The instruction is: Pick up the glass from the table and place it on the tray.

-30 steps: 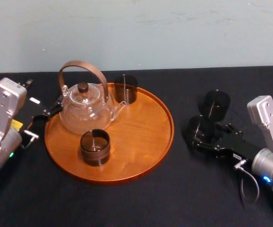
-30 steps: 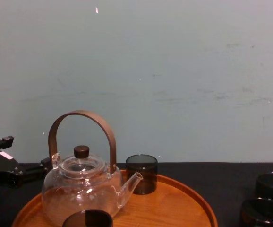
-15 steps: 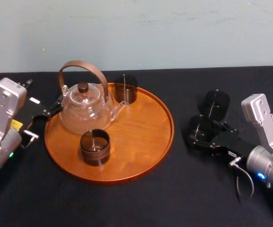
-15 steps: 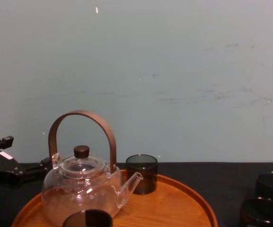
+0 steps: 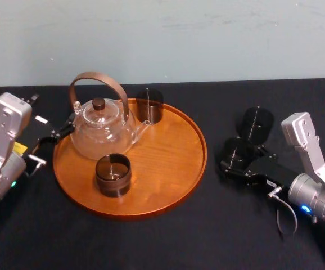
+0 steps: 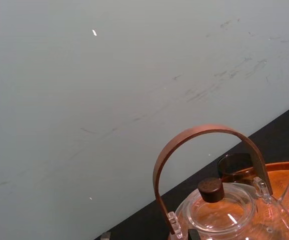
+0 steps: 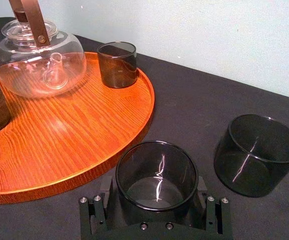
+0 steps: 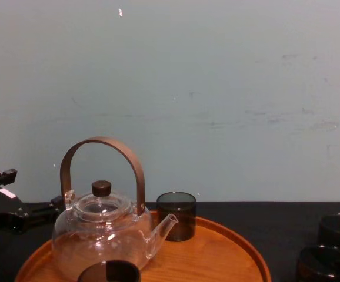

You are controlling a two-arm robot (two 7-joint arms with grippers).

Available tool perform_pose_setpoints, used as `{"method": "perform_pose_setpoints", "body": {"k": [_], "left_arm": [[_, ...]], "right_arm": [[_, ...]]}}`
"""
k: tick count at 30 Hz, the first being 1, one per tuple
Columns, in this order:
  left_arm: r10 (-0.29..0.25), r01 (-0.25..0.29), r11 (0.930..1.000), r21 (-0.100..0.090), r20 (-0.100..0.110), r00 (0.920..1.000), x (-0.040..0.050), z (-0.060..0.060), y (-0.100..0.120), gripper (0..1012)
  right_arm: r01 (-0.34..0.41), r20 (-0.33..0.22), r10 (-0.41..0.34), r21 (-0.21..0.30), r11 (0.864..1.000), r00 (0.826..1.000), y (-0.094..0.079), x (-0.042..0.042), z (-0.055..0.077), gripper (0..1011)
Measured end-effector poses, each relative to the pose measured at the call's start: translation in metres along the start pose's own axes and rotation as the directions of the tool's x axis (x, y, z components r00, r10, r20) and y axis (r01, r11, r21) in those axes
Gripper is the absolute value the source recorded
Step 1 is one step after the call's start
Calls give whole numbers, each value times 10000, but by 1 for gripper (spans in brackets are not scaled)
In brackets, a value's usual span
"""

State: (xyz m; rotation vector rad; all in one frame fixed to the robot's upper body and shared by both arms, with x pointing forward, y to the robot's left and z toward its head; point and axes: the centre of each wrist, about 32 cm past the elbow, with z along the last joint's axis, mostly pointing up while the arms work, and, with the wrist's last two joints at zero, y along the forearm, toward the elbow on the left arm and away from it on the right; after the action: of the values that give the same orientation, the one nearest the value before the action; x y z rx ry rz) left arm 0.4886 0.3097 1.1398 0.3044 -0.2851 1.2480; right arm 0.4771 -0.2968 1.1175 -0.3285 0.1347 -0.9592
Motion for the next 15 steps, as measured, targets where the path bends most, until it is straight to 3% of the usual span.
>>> {"method": "perform_pose_setpoints", "body": {"k": [15], "left_arm": [[-1,1,10000,0,0,10000,0,0,0,1001]], "right_arm": [[-48,92,48,11,10000,9999,41,-10,6,1002]]}}
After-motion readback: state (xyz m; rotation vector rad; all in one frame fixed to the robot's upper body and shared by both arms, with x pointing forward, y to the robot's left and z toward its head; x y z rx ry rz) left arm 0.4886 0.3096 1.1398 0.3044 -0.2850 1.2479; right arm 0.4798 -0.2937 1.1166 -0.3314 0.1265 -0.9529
